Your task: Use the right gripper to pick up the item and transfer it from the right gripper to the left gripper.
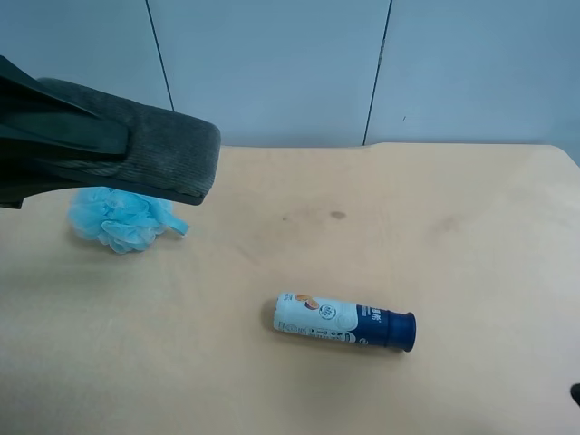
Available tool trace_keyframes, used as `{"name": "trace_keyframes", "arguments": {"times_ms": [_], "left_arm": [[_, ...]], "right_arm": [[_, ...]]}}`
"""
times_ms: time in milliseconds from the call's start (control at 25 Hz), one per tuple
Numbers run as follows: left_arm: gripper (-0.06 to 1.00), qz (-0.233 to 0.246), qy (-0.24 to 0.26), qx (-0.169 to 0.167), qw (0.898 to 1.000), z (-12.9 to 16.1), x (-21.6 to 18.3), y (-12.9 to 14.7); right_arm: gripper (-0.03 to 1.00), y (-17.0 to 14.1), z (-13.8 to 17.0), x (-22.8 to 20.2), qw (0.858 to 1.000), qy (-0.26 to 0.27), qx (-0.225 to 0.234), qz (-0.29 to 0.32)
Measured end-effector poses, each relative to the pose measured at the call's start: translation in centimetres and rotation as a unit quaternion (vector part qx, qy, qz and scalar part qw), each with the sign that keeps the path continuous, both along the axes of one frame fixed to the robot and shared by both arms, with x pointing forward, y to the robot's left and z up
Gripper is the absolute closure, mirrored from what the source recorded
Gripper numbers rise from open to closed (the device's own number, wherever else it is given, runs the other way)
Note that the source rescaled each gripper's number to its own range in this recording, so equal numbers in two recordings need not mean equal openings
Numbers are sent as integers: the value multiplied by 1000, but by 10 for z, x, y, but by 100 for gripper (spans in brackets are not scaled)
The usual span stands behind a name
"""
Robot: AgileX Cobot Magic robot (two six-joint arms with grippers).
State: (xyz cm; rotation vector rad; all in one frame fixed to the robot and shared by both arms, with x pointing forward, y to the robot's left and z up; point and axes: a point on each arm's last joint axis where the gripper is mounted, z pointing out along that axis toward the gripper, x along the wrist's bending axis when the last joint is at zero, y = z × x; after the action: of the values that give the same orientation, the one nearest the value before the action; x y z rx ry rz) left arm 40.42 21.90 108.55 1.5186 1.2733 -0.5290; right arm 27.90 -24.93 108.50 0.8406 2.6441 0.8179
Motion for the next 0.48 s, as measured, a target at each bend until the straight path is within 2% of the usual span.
{"name": "trace_keyframes", "arguments": {"times_ms": [240,480], "left_arm": [[92,0,0,0,1000,0,0,0],[92,0,-1,0,1000,0,0,0]], "right_arm": [[-3,-21,-17,-13,996,-46,72,4],[-3,-33,-33,-22,991,-63,114,7]]}}
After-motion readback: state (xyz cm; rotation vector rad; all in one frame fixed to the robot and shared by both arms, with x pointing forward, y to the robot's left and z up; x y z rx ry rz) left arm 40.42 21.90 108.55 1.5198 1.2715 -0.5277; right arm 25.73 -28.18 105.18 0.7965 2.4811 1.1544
